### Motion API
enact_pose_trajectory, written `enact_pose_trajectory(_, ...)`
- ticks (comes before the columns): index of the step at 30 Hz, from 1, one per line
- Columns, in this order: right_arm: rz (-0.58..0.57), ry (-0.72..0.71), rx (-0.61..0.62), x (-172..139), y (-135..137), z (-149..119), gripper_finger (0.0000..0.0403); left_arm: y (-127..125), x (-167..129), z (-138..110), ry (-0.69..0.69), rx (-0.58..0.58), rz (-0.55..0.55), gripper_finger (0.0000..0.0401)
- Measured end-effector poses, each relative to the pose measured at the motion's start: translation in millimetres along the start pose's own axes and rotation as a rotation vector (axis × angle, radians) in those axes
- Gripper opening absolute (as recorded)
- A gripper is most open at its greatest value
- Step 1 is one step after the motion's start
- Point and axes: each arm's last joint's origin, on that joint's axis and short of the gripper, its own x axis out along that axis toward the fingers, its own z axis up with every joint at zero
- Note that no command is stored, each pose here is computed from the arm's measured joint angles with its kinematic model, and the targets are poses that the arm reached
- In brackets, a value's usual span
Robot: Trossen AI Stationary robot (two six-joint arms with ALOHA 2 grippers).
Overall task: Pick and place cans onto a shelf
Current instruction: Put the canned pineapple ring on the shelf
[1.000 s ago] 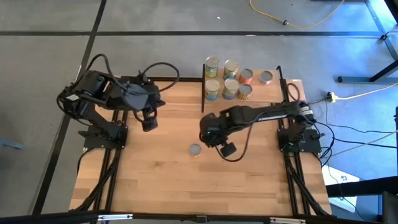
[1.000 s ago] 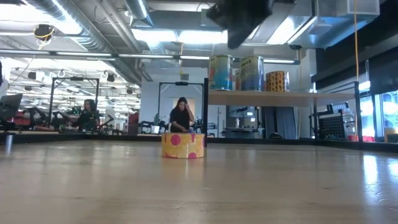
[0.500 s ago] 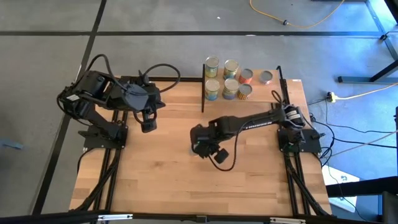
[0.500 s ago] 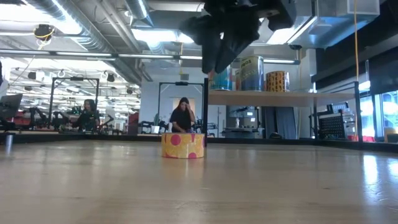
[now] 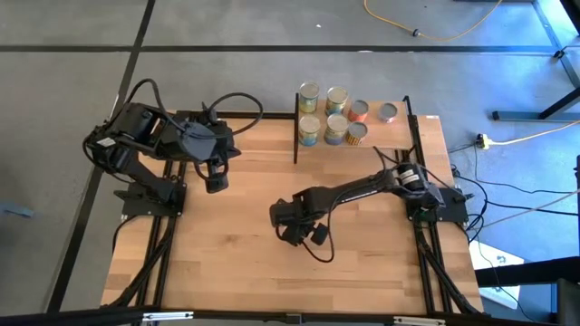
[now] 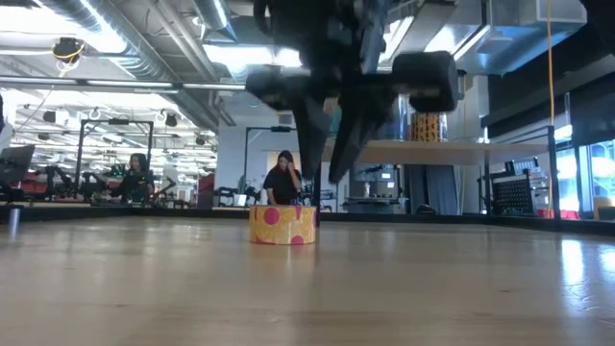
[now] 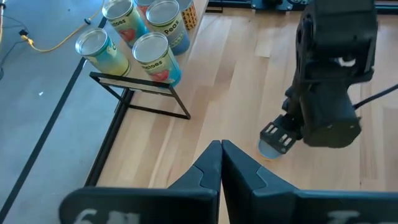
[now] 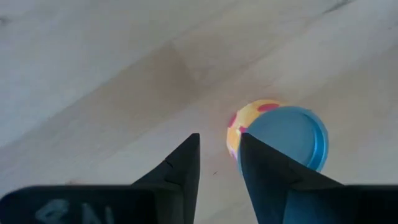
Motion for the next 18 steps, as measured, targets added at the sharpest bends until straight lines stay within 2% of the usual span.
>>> enact_pose_trajectory(8,-0.027,0.066,0.017,18,-7,-7,0.0116,0,0,0,0.002,-0.001,-0.007,0.0001)
enact_pose_trajectory(14,-0.033,0.043,0.042,22,-16,-13,0.0116,-1,0,0,0.005,-0.001,-0.019,0.0004)
enact_pose_trajectory(18,0.017,0.004,0.075,27,-19,-17,0.0116,-1,0,0,0.006,-0.001,-0.019,0.0001)
